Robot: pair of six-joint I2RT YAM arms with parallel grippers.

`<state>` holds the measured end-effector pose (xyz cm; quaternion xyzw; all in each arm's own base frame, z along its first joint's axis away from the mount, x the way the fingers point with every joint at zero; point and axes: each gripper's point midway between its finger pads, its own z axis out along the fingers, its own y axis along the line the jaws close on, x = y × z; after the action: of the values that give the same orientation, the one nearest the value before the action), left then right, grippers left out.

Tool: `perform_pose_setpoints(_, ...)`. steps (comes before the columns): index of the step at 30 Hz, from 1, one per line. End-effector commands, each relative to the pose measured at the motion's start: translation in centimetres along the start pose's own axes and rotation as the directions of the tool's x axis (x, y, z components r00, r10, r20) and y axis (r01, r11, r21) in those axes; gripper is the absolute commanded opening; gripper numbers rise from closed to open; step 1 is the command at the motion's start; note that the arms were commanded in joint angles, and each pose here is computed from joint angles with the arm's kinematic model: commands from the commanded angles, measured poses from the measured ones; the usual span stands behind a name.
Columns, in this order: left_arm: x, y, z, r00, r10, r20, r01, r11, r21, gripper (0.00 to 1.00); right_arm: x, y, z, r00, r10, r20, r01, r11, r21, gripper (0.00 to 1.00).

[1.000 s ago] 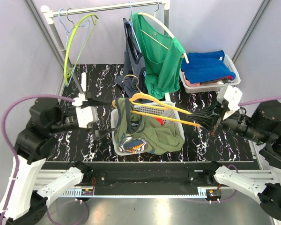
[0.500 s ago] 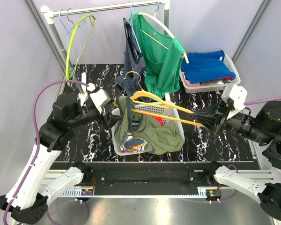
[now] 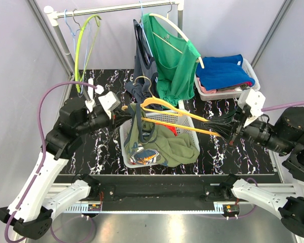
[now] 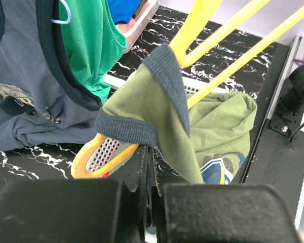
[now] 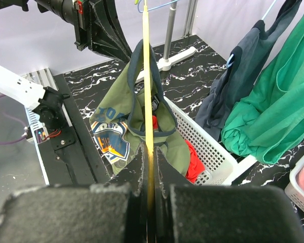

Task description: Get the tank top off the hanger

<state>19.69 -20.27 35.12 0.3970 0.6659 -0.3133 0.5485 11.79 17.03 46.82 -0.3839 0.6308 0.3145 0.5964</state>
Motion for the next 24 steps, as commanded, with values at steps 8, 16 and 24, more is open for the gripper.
perform_pose_setpoints(8,-3.3,1.3,-0.7,0.994,0.068,0.09,-0.061,0.995,-0.076,0.0,-2.8,-1.0,-1.4,0.994,-0.031,0.101,0.024,0.997,0.075,0.0)
perform_pose_setpoints(16,-2.1,2.5,-0.8,0.992,0.118,0.054,-0.11,0.985,-0.133,0.0,-2.3,-0.9,-3.4,0.994,-0.041,0.097,0.031,0.994,0.105,0.0)
perform_pose_setpoints(24,-2.1,7.4,-1.3,0.985,0.172,0.005,-0.158,0.917,-0.366,0.0,-2.2,-0.2,-5.6,0.995,-0.041,0.094,0.03,0.994,0.107,0.0)
